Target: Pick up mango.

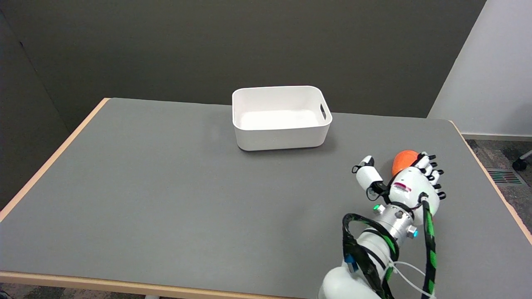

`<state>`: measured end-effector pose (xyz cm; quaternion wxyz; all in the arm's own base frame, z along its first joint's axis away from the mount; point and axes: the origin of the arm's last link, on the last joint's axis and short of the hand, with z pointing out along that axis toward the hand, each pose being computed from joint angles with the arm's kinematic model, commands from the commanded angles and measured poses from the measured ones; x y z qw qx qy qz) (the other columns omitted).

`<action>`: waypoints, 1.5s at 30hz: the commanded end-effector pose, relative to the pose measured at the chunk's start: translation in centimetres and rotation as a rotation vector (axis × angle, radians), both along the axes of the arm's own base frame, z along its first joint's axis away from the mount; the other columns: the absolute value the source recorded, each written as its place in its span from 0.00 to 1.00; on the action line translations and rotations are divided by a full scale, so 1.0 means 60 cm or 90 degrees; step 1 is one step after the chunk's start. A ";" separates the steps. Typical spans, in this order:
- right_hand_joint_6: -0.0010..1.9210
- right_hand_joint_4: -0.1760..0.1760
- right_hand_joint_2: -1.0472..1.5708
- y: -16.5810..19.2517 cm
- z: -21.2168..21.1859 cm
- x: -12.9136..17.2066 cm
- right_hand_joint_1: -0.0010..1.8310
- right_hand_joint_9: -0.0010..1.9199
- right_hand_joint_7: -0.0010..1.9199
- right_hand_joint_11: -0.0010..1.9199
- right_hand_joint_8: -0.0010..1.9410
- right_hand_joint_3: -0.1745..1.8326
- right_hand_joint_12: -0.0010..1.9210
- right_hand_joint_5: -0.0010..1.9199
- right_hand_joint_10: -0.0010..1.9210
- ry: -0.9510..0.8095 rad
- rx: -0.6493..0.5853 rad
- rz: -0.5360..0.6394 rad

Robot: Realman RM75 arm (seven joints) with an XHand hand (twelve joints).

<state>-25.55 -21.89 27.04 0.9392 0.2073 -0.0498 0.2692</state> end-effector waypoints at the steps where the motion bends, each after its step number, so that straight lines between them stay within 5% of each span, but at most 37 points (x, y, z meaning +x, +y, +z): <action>1: 0.20 0.00 0.68 -0.084 0.042 -0.020 0.21 0.02 0.04 0.21 0.27 0.45 0.89 0.00 0.45 -0.030 0.003 -0.036; 9: 0.10 0.00 0.64 -0.101 0.110 -0.042 0.21 0.02 0.01 0.21 0.27 0.51 0.89 0.02 0.41 -0.073 -0.031 -0.058; 15: 0.14 0.00 0.66 -0.081 0.141 -0.032 0.22 0.00 0.00 0.16 0.23 0.48 0.86 0.00 0.40 -0.077 -0.062 -0.049; 17: 0.04 0.00 0.64 -0.072 0.144 -0.027 0.20 0.00 0.00 0.16 0.16 0.52 0.82 0.03 0.34 -0.073 -0.070 -0.043; 28: 0.05 0.00 0.64 -0.064 0.132 -0.028 0.21 0.00 0.00 0.00 0.00 0.51 0.57 0.00 0.10 -0.065 -0.062 -0.036; 45: 0.08 0.00 0.68 -0.133 0.137 -0.069 0.23 0.00 0.00 0.00 0.00 0.41 0.35 0.00 0.00 -0.106 -0.014 -0.058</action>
